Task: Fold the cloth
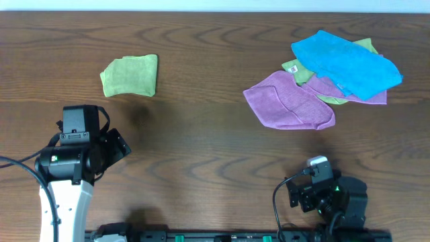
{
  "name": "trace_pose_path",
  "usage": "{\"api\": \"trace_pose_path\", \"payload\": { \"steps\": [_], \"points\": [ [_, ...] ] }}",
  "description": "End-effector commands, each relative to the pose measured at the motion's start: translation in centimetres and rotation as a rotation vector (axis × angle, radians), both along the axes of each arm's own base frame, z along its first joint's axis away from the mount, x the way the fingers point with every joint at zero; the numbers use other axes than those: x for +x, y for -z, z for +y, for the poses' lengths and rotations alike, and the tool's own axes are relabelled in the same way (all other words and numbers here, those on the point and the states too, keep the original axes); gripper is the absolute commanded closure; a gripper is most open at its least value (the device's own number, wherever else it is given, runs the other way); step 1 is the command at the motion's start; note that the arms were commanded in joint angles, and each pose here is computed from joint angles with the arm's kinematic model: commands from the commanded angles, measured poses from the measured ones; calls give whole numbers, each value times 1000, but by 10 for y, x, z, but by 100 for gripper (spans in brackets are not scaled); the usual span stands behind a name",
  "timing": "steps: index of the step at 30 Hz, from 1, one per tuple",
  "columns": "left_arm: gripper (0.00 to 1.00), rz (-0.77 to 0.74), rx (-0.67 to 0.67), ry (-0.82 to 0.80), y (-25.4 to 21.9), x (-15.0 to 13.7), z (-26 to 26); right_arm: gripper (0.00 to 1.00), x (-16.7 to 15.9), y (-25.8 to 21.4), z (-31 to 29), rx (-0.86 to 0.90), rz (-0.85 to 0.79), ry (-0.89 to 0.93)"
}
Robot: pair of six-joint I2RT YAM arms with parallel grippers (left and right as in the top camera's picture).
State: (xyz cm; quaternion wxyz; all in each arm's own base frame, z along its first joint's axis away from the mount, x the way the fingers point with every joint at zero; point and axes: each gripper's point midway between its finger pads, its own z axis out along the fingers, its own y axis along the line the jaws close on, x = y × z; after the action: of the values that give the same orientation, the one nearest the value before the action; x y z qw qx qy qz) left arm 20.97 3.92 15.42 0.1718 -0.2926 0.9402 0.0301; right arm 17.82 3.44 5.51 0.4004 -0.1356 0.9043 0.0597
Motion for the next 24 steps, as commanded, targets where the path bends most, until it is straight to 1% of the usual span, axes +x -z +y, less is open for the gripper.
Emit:
{"api": "trace_pose_path", "payload": {
  "steps": [1,8,20,24],
  "points": [
    [10,-1,3,10,-1,-1,0,1,1,-3,3,-3,-33,-19],
    [10,-1,3,10,-1,-1,0,1,3,-10,2,-5,-76,-19],
    [11,0,1,11,-1,-1,0,1,3,-10,2,-5,-78,-19],
    [12,20,-8,18,1,-6,-2,1,3,-10,2,-5,-78,-19]
  ]
}}
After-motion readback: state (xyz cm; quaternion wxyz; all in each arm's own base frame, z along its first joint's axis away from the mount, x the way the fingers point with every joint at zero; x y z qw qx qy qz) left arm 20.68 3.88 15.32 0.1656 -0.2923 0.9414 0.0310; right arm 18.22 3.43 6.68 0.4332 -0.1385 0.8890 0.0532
